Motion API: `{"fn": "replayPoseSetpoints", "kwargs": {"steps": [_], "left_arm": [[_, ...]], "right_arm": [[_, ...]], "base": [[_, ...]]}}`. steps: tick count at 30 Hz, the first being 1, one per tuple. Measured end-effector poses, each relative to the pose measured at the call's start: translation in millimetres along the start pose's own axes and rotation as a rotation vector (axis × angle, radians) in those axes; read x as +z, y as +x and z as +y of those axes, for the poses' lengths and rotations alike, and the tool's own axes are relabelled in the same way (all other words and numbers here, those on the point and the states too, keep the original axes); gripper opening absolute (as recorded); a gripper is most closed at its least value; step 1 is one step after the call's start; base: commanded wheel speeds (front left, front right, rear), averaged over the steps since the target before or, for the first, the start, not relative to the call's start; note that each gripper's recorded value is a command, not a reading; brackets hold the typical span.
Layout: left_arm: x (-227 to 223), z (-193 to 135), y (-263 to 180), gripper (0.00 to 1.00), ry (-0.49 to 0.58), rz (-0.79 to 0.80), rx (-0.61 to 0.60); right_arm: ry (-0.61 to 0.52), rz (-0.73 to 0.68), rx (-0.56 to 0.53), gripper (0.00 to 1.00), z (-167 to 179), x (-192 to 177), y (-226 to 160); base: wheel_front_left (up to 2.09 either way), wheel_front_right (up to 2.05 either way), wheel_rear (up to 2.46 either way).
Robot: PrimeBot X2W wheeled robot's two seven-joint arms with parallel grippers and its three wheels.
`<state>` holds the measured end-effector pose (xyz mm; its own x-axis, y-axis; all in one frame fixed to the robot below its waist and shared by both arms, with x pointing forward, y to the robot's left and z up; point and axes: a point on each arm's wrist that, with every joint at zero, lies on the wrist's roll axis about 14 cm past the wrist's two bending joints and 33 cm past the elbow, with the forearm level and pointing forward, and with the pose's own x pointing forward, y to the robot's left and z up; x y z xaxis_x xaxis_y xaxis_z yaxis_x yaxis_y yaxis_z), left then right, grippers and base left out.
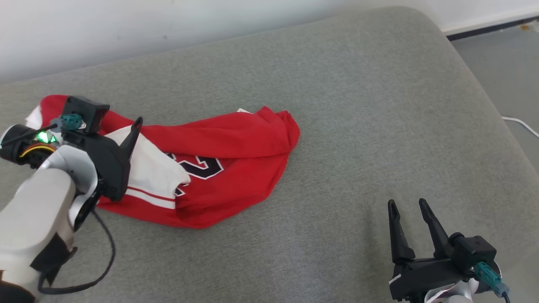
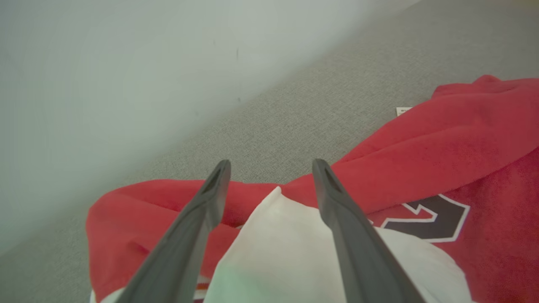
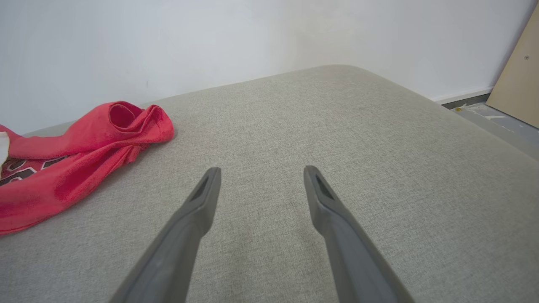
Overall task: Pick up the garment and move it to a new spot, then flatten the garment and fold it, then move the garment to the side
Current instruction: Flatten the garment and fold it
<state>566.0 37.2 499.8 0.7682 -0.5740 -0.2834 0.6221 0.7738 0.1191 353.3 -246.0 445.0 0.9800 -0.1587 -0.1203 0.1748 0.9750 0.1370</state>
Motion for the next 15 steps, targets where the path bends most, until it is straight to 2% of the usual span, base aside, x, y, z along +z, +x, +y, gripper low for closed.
{"fn": "replayPoseSetpoints", "kwargs": {"steps": [7, 14, 15], "left_arm": [[-37.8, -0.6, 17.0, 1.00, 0.040, 0.158, -0.033], [-72.5, 3.1, 26.8, 0.99, 0.021, 0.289, -0.029], [-78.1, 3.9, 27.1, 0.19, 0.023, 0.314, -0.028]], "right_arm": [[0.008, 0.020, -0.053, 1.00, -15.9, -5.0, -7.4], [0.000, 0.026, -0.084, 1.00, -25.8, -5.5, -10.4], [-0.001, 0.028, -0.088, 1.00, -26.8, -5.9, -11.0]], "base": [[0.00, 0.00, 0.00], [0.00, 0.00, 0.00], [0.00, 0.00, 0.00]]}}
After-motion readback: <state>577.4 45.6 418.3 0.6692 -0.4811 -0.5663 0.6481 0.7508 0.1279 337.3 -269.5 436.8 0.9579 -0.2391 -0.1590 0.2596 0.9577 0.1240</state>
